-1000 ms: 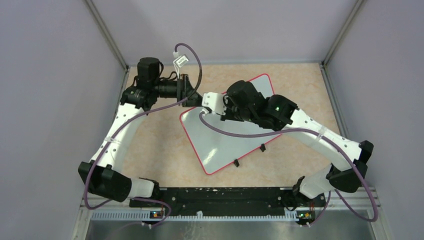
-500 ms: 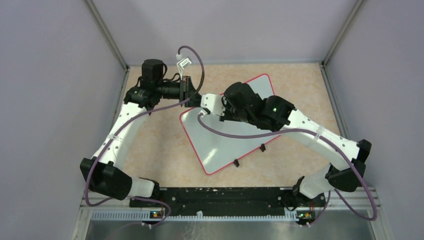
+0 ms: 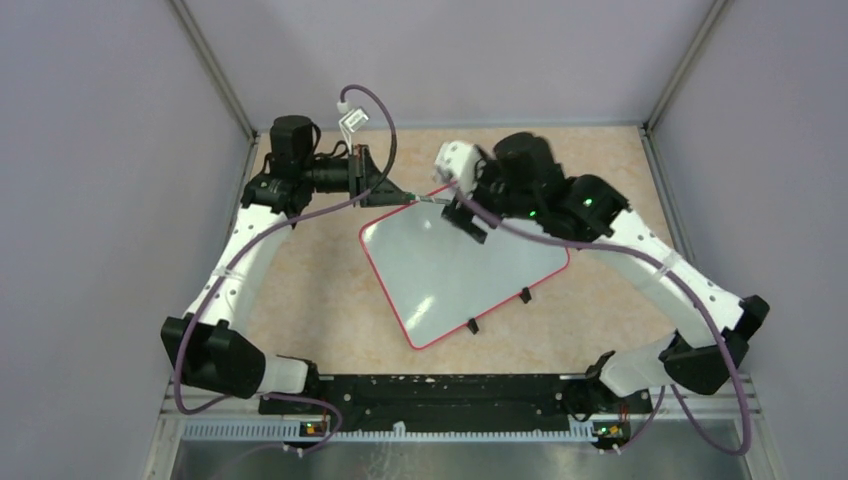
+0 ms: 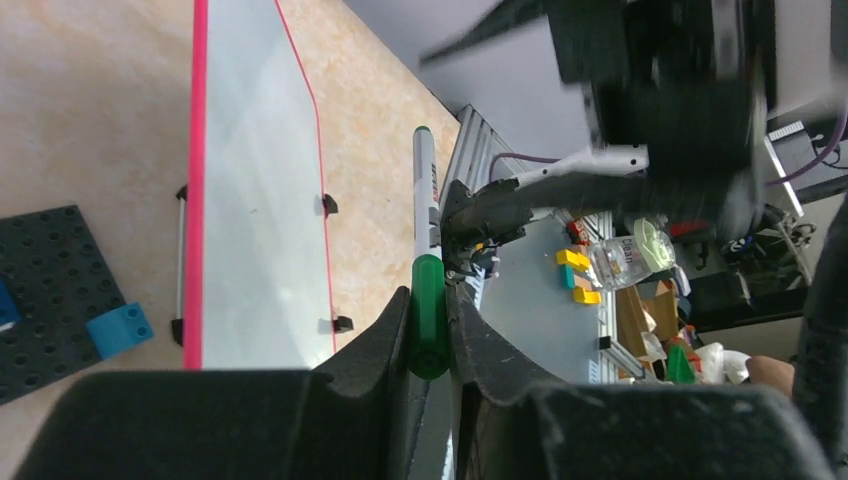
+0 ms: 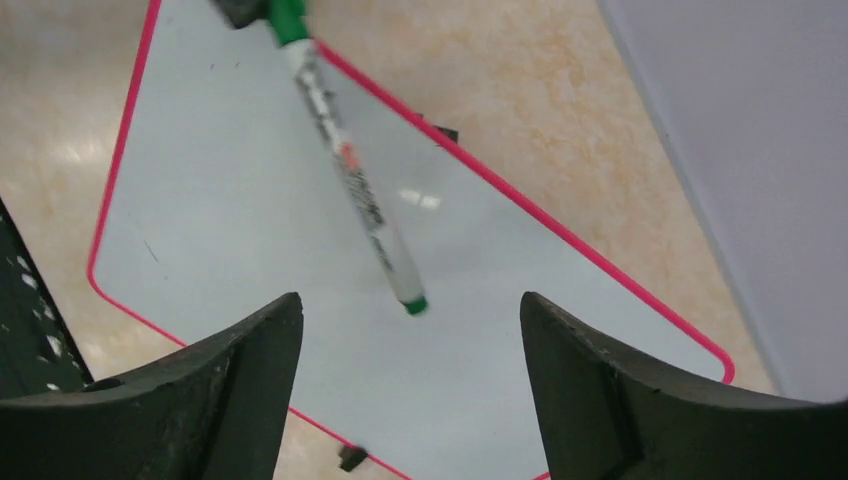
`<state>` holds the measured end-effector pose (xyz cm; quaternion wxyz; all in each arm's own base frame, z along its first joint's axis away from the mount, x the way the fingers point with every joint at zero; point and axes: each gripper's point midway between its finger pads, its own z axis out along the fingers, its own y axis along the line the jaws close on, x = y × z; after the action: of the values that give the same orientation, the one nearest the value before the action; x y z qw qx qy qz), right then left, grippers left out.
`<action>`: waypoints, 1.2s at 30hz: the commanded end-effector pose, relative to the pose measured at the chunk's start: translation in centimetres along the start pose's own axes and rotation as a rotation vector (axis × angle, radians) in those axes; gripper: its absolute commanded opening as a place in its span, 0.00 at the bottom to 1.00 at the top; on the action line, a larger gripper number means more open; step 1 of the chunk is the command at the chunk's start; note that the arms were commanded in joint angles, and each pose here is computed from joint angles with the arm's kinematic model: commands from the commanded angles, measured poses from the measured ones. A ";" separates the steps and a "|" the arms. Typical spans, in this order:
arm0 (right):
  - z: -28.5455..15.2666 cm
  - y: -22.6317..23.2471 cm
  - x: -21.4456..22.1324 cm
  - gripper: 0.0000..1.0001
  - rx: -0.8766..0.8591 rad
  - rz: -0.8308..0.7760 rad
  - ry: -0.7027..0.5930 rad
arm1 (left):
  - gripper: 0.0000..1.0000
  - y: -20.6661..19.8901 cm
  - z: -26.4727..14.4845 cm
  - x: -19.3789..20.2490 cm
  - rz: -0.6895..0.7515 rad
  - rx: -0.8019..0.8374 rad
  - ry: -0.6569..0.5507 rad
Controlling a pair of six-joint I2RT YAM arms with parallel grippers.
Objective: Write a sentence on the whiteboard
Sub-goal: Open the whiteboard marker at the center of the board.
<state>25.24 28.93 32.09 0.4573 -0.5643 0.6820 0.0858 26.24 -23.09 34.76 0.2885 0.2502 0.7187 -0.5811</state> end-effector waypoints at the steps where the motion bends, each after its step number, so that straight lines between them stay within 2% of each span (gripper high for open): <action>1: -7.1 -3.3 -5.7 0.77 -0.084 0.357 -0.403 | 0.00 -2.5 -1.4 -1.7 0.162 0.082 -0.062; 3: -8.1 -3.4 -5.7 0.77 -0.095 0.414 -0.473 | 0.00 -3.1 -2.0 -1.9 0.191 0.102 -0.085; 7: -8.3 -2.1 -5.0 0.78 -0.141 0.387 -0.471 | 0.00 -4.2 -3.1 -2.2 0.235 0.143 -0.121; 9: -8.9 -1.5 -5.2 0.85 -0.162 0.386 -0.500 | 0.00 -4.7 -3.8 -2.4 0.286 0.151 -0.144; 12: -10.2 -1.9 -6.2 0.87 -0.166 0.444 -0.542 | 0.00 -5.7 -4.3 -2.0 0.340 0.182 -0.155; 17: -11.4 -1.2 -8.3 0.91 -0.399 0.541 -0.641 | 0.00 -7.3 -4.5 -1.5 0.358 0.237 -0.179; 21: -10.3 -0.5 -9.4 0.91 -0.574 0.670 -0.656 | 0.00 -7.7 -4.5 -1.7 0.328 0.256 -0.207; 28: -8.1 0.1 -9.1 0.81 -0.693 0.779 -0.647 | 0.00 -8.6 -4.2 -2.1 0.299 0.279 -0.248; 34: -8.1 -0.1 -10.2 0.64 -0.735 0.824 -0.679 | 0.00 -7.3 -2.2 -2.6 0.227 0.240 -0.241; 36: -7.9 -0.2 -10.3 0.62 -0.733 0.834 -0.677 | 0.00 -7.1 -1.5 -2.4 0.220 0.242 -0.221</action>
<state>21.57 30.79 41.21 0.3373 -0.3008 0.6258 0.6357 22.30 -22.14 41.21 0.3841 0.2945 0.5730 -0.6614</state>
